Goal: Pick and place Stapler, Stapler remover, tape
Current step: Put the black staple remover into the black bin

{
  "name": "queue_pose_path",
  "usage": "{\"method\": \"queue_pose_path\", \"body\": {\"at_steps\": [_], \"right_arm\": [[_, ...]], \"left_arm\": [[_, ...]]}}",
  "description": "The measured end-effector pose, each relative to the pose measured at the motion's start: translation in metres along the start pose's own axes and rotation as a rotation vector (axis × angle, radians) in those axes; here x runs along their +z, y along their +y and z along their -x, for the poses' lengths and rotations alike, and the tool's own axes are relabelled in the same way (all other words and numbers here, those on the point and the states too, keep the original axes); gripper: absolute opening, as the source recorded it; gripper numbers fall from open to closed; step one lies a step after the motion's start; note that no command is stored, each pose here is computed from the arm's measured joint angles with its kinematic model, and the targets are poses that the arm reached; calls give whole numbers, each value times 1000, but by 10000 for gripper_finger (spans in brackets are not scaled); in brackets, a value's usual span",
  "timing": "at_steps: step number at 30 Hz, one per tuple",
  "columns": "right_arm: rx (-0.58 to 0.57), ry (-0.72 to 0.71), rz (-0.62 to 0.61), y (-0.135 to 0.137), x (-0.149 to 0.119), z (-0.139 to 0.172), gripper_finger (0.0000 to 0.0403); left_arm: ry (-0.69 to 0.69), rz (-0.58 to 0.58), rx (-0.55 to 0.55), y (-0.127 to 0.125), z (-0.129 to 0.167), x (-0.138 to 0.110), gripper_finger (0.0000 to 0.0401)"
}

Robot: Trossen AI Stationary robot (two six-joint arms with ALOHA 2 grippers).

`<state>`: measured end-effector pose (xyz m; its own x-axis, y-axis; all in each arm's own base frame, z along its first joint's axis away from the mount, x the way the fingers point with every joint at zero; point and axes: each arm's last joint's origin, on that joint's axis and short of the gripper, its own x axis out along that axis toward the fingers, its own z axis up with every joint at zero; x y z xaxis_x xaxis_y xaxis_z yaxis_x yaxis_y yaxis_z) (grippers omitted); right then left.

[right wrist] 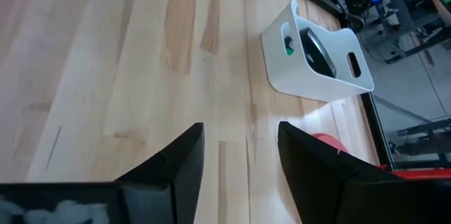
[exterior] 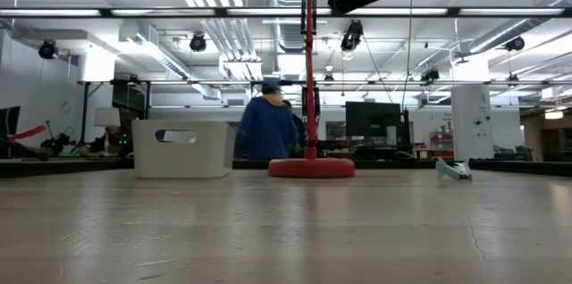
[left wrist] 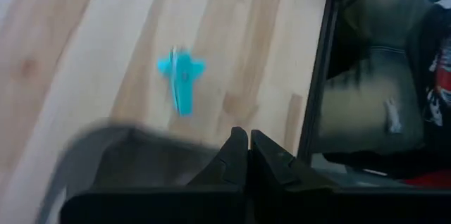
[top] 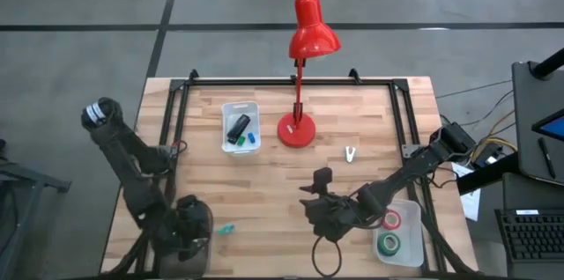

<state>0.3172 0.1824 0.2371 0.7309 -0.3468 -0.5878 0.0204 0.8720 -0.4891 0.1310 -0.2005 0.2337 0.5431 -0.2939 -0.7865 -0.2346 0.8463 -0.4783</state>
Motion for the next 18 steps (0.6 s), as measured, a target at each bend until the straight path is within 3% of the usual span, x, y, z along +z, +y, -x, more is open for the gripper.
{"method": "queue_pose_path", "body": {"at_steps": [8,18], "right_arm": [[-9,7,2,-1,-1,-5,175],[-12,14,4,-2,-3,-7,164]], "left_arm": [[-36,105,70,3,3,-23,11],[-11,190,178,17,-17,-35,13]]}}
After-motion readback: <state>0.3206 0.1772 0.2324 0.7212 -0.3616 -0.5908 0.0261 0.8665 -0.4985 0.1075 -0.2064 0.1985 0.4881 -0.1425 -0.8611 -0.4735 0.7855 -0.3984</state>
